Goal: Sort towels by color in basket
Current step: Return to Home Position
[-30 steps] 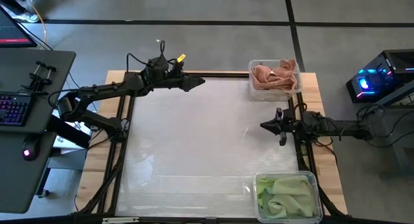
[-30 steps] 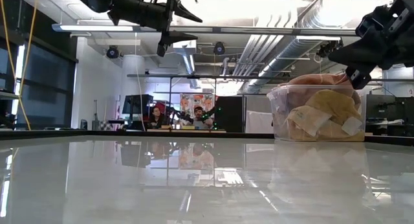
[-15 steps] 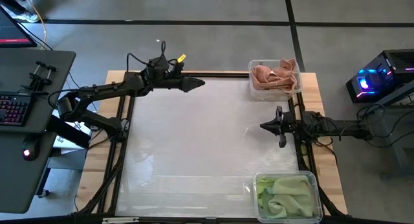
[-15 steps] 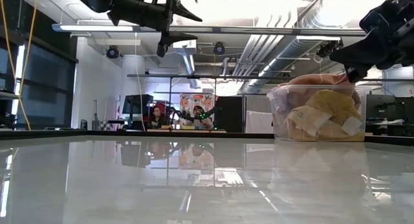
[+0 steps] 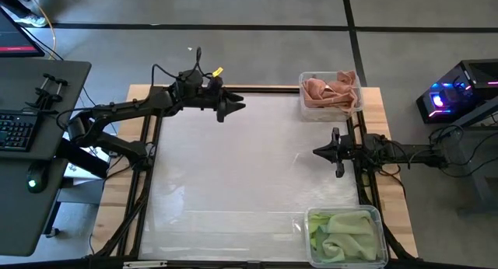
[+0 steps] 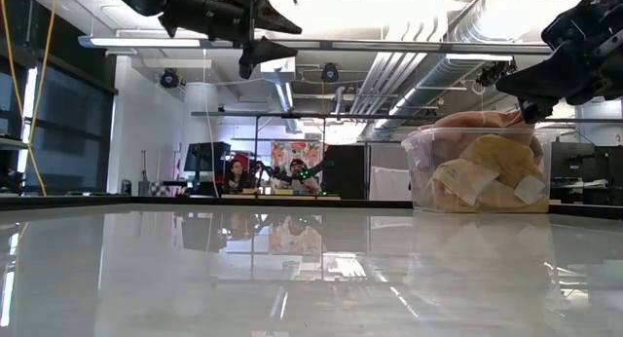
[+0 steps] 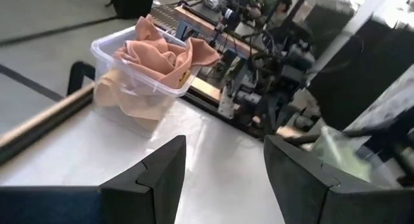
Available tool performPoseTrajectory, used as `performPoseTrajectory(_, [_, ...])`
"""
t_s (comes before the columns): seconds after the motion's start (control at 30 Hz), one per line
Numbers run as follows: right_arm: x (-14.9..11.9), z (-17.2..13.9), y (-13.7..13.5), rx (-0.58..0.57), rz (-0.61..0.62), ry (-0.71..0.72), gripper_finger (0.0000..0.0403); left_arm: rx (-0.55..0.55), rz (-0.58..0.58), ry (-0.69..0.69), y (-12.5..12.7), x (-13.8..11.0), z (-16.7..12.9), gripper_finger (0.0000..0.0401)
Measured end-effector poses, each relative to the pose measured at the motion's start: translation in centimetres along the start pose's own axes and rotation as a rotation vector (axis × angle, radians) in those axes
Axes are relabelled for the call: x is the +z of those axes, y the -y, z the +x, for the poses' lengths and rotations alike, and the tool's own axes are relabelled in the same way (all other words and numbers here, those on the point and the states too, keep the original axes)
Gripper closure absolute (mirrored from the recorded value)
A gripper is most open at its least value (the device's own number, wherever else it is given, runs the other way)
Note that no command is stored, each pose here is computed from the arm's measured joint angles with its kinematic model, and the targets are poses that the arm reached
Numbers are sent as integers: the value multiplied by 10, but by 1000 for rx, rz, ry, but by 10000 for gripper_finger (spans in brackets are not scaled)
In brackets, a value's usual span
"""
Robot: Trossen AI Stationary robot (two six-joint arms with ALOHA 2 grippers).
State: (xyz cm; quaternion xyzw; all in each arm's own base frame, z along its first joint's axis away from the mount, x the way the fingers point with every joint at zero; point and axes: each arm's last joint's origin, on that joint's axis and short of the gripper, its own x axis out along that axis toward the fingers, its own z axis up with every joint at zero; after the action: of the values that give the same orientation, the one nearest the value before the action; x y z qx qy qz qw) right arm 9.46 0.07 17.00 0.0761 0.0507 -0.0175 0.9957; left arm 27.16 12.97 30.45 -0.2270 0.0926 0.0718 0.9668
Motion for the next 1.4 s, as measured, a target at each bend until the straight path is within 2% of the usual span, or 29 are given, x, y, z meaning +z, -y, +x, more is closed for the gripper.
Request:
performPoseTrajectory(0.13, [0,0,0,0,0,0,402,2,62,-5,0,0,0,206])
performPoseTrajectory(0.47, [0,0,0,0,0,0,402,11,54,10,-1,4,-6,206])
performPoseTrajectory(0.63, [0,0,0,0,0,-1,402,37,52,0,-2,6,-18,206])
performPoseTrajectory(0.73, [0,0,0,0,0,-1,402,28,52,20,1,-1,-27,206])
performPoseTrajectory(0.8, [0,0,0,0,0,-1,402,-14,88,73,8,-9,-31,206])
performPoseTrajectory(0.93, [0,0,0,0,0,-1,402,-181,194,266,33,-27,-47,206])
performPoseTrajectory(1.07, [0,0,0,0,0,-1,402,-299,309,428,57,-55,-69,206])
performPoseTrajectory(1.2, [0,0,0,0,0,-1,402,-366,328,509,70,-77,-95,206])
performPoseTrajectory(1.4, [0,0,0,0,0,-1,402,-451,344,569,70,-111,-137,206])
